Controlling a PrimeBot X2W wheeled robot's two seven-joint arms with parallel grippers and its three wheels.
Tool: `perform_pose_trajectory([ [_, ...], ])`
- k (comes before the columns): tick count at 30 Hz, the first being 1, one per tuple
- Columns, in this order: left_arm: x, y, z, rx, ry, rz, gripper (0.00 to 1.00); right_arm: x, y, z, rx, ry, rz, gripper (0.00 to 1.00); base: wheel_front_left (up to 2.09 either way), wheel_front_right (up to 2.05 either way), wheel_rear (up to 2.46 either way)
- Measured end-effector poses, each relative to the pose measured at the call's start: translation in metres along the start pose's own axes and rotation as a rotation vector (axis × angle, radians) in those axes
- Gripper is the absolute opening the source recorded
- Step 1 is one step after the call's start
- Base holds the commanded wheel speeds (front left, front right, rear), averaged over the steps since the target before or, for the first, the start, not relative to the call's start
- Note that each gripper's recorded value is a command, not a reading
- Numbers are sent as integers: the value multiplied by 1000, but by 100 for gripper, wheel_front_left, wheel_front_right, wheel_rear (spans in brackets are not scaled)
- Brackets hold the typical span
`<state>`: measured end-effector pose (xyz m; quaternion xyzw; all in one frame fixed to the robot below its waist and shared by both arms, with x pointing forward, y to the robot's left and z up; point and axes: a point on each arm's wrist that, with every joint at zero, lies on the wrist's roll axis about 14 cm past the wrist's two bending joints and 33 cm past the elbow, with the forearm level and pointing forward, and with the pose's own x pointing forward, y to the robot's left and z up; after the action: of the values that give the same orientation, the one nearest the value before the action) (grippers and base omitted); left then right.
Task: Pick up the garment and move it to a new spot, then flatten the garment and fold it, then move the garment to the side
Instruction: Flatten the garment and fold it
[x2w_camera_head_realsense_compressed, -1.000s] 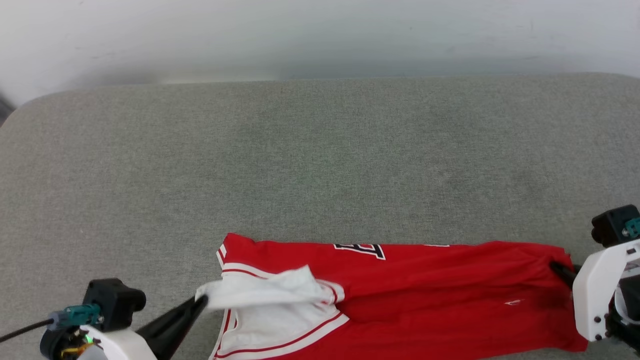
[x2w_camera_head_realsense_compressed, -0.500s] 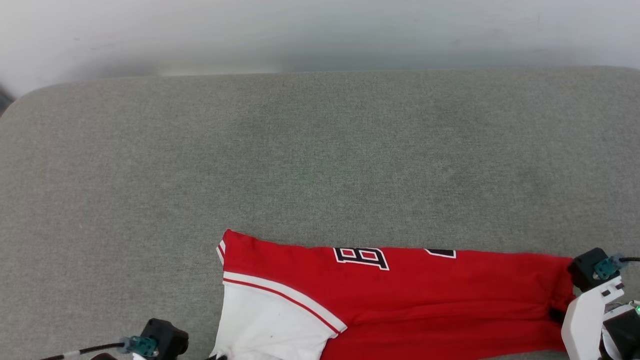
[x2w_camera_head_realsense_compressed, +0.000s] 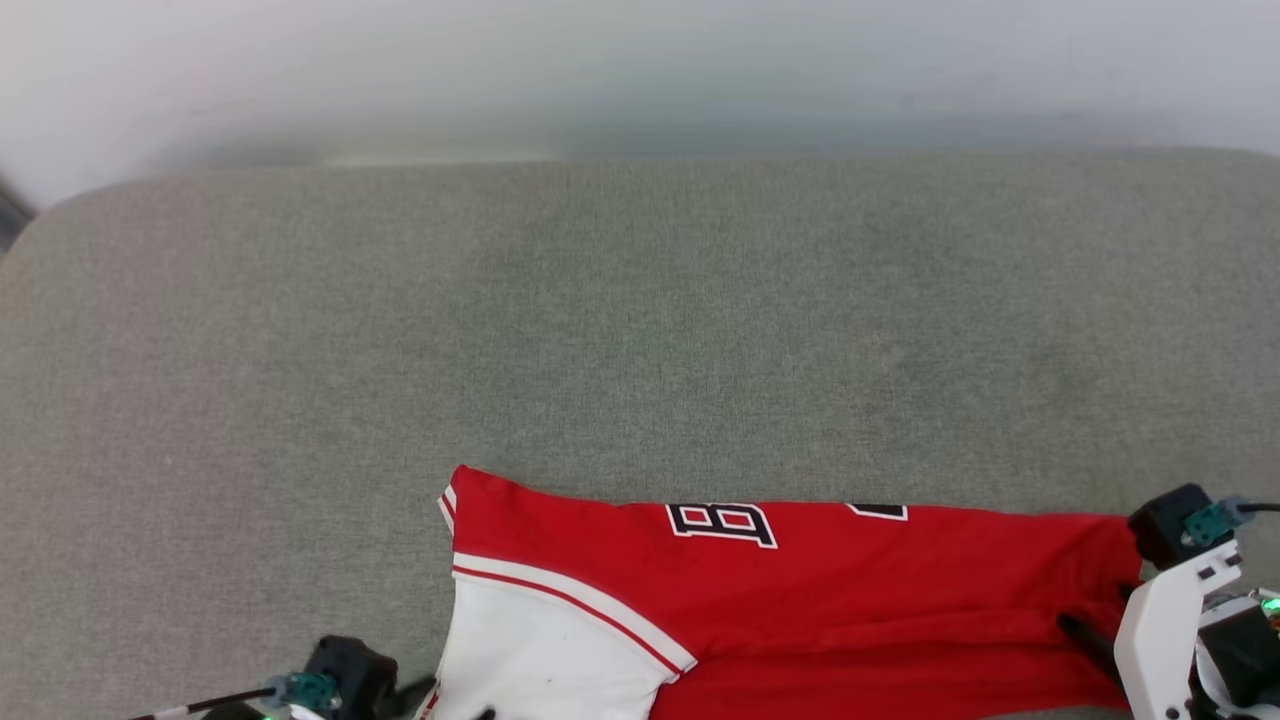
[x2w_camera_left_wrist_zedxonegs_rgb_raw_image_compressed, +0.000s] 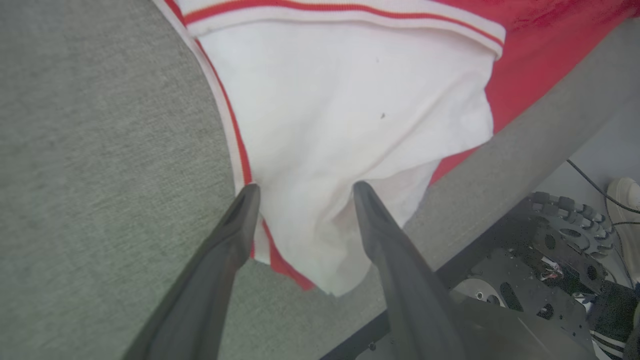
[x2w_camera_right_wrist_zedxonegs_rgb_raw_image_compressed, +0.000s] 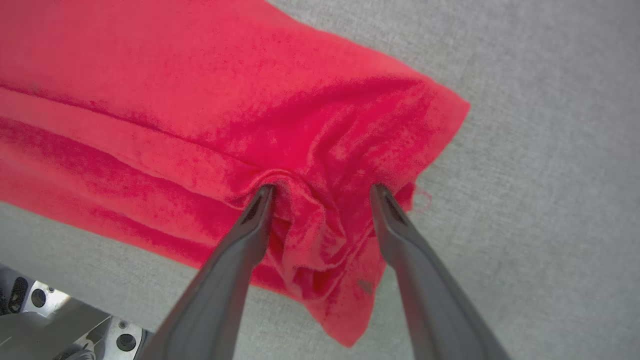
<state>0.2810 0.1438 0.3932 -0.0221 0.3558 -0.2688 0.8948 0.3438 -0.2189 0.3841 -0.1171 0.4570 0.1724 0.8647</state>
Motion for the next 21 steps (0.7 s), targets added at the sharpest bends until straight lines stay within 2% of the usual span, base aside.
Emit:
perform_pose_trajectory([
  [7,-16,1,69,33,-308,60,100,-28,-1,43,53,-160,-4,100,0,0,0],
  [12,-38,20,118,29,-568,189,100,-49,-9,66,102,-261,-39,100,0,0,0],
  [21,-79,50,168,-24,-878,430,100,-54,-13,60,272,-316,-78,100,0,0,0],
])
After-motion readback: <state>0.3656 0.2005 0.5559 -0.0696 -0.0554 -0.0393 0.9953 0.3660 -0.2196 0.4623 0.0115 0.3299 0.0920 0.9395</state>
